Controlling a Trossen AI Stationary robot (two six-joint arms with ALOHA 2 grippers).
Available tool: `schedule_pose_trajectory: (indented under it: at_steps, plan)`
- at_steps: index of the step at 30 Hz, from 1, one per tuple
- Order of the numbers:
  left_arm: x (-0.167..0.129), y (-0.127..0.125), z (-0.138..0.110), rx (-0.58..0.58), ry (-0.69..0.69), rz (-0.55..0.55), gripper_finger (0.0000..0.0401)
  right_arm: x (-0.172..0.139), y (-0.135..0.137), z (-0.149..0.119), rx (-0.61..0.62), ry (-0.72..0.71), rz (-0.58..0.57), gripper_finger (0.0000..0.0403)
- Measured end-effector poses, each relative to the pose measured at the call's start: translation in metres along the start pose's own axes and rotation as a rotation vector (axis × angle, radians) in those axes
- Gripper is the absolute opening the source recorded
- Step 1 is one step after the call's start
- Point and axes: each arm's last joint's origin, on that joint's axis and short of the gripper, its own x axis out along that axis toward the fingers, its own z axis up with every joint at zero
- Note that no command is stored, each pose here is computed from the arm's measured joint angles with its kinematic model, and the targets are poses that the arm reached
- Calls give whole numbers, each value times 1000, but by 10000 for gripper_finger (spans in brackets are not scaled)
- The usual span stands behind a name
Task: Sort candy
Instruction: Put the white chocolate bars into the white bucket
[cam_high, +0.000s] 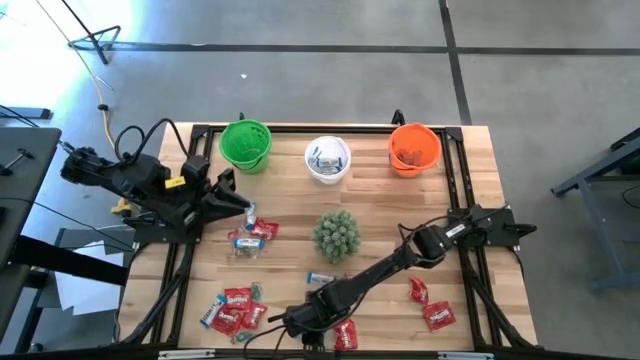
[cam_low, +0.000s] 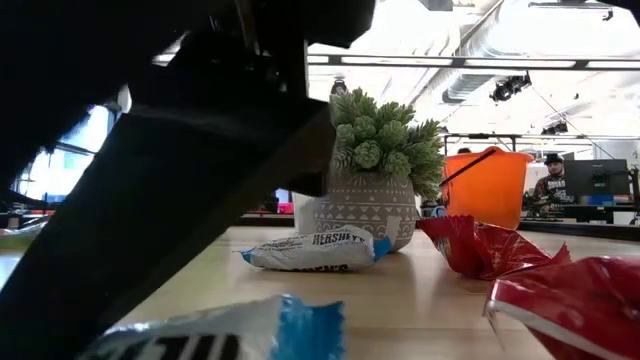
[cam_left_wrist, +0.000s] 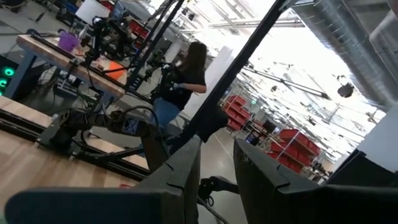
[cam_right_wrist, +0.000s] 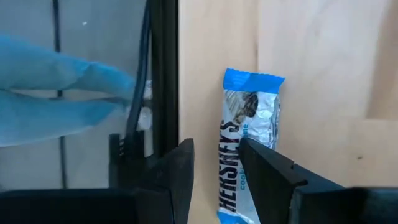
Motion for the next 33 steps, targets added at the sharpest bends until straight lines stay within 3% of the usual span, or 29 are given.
schedule_pose_trajectory:
  at_steps: [12,33]
  plan:
    - [4,-8,-10,-13,36,-13,82,-1,-8,0,-58,-90,-227,133]
    - [9,-9,-16,-11,55,1,82,-13,11,-1,-50,-83,-219,133]
